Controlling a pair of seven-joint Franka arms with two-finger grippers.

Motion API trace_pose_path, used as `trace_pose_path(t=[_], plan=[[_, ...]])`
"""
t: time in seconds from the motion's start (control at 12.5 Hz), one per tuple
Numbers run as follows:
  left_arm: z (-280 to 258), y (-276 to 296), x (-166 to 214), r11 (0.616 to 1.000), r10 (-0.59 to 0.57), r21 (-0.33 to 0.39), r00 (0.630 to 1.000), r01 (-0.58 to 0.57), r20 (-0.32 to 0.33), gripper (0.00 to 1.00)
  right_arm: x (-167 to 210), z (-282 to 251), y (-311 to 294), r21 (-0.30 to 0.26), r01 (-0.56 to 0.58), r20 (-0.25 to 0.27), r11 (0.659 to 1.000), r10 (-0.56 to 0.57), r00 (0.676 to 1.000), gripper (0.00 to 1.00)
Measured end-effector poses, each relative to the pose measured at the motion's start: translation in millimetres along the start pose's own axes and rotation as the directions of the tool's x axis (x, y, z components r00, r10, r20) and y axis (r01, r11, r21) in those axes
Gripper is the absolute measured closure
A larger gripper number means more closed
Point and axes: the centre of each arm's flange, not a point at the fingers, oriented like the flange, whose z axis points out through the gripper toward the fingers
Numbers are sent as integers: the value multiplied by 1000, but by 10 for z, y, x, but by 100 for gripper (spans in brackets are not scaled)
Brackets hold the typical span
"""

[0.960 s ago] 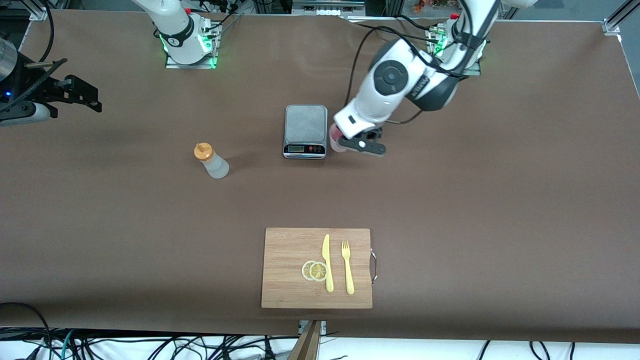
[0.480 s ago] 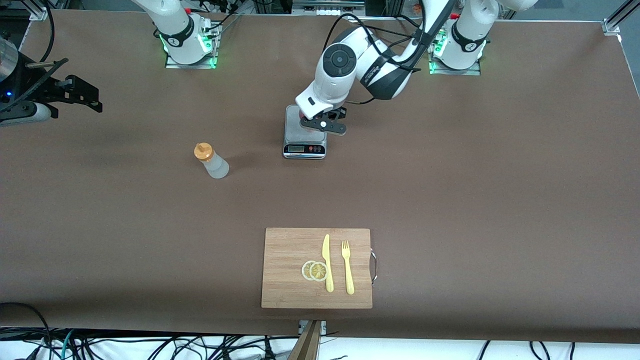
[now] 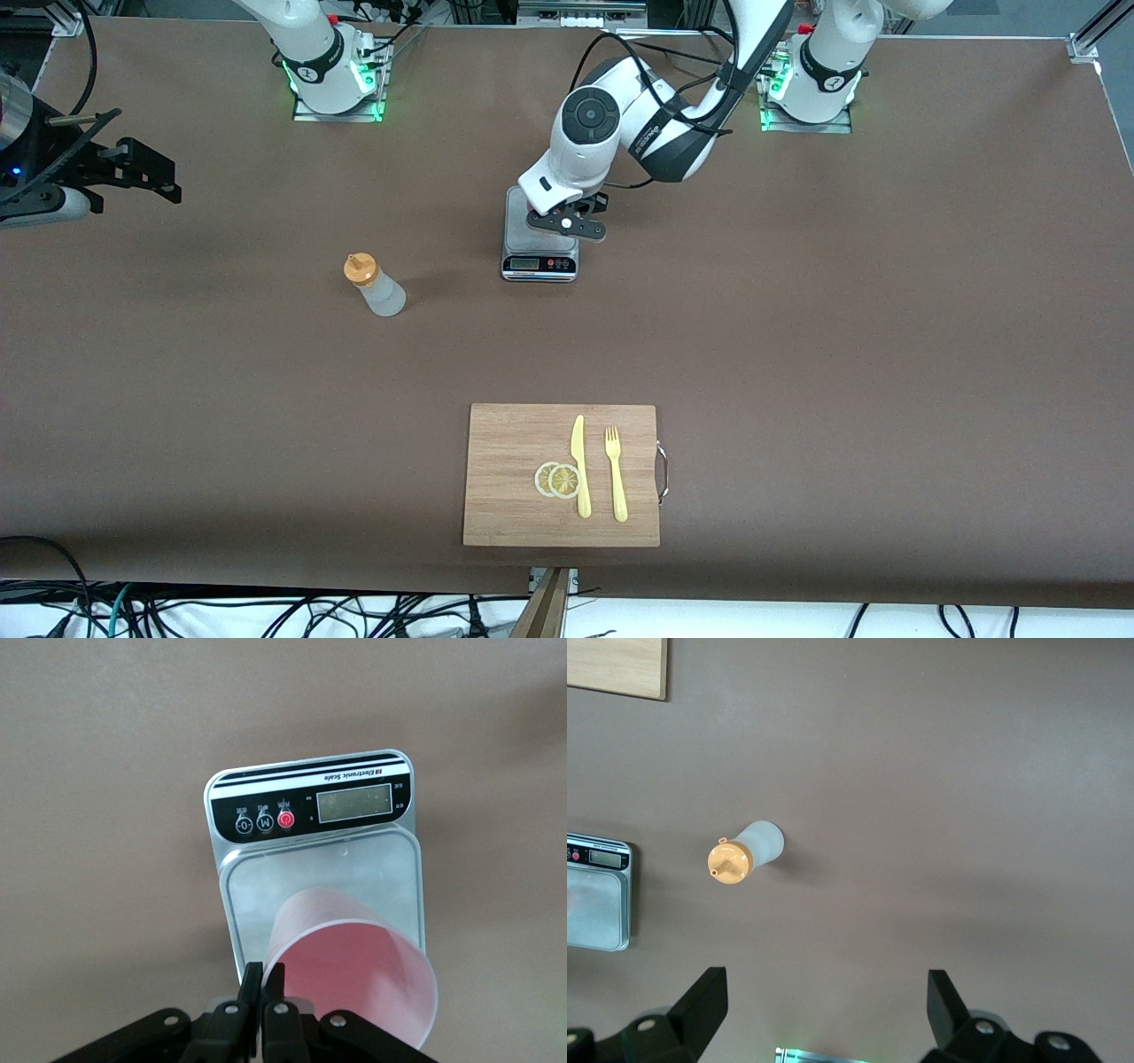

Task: Add sauce to pink cup with both arms
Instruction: 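Release the cup on the scale while the right gripper reaches the bottle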

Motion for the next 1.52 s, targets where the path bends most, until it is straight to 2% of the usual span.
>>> trace_pose_path(t=[0.48, 0.56, 0.72, 0.8, 1.04, 1.2, 1.36, 1.44, 1.52], plan=[[136, 23, -4, 1000, -6, 6, 1000, 6, 3, 94, 62, 35, 5, -2, -1, 5, 1000, 1, 1000, 0], [111, 26, 15, 1000, -8, 2, 1000, 8, -2, 88, 77, 61, 9, -2, -2, 10, 1000, 2, 1000, 0], [-43, 46, 79, 1000, -19, -20, 1000, 18, -23, 65, 93, 91, 13, -2, -2, 15, 1000, 2, 1000, 0], [-193, 56, 99, 998, -38, -48, 999, 37, -25, 57, 93, 91, 12, -2, -2, 15, 1000, 2, 1000, 0], [-955, -77, 141, 993, -79, -89, 997, 78, -13, 24, 113, 101, -76, 7, 14, 13, 1000, -14, 1000, 0], [-1617, -371, 257, 985, -124, -124, 991, 117, -45, 2, 153, 212, -350, 21, 64, 34, 998, -64, 997, 0], [-2201, -933, 421, 970, -208, -148, 975, 195, -74, 0, 168, 294, -650, 53, 180, 44, 982, -182, 982, 0], [-2448, -1266, 494, 962, -246, -145, 965, 231, -93, 0, 165, 303, -741, 67, 268, 39, 961, -271, 962, 0], [-2690, -1626, 547, 957, -275, -125, 955, 261, -114, 0, 164, 328, -790, 92, 368, 28, 925, -372, 928, 0]])
